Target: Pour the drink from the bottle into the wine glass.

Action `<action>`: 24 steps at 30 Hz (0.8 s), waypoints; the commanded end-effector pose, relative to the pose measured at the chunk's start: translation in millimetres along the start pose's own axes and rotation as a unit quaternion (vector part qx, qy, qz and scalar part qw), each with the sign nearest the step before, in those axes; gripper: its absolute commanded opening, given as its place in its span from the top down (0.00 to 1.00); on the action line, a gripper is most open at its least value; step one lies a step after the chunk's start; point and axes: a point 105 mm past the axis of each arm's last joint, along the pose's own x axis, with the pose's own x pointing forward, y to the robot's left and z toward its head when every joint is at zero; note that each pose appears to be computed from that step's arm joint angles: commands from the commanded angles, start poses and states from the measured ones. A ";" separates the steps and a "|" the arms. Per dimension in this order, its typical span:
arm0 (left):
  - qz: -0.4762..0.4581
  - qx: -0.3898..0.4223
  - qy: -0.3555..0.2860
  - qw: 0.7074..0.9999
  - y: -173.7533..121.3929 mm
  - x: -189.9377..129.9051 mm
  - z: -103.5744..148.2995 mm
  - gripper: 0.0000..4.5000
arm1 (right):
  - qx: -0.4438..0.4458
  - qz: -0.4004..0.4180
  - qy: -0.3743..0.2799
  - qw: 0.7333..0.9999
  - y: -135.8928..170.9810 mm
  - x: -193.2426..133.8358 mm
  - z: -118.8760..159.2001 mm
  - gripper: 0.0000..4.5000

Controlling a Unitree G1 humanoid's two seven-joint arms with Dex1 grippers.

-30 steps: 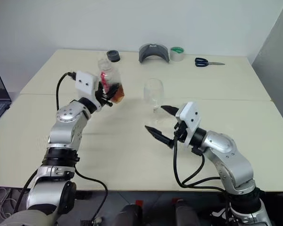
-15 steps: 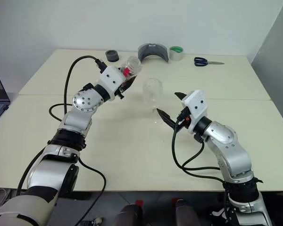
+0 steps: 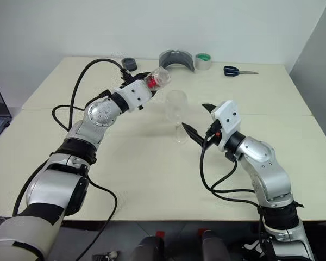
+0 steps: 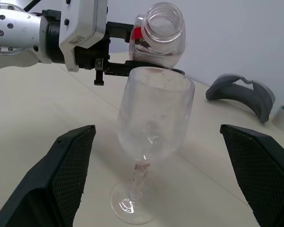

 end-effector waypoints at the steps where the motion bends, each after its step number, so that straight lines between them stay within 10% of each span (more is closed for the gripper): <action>1: 0.030 0.055 -0.034 0.997 25.0 4.8 18.5 0.62 | -0.013 -0.007 -0.027 1.000 -5.8 -0.8 13.6 0.00; 24: 0.053 0.156 -0.056 0.985 38.1 6.6 28.2 0.62 | 0.018 0.014 -0.030 0.999 -0.3 -0.1 6.9 0.00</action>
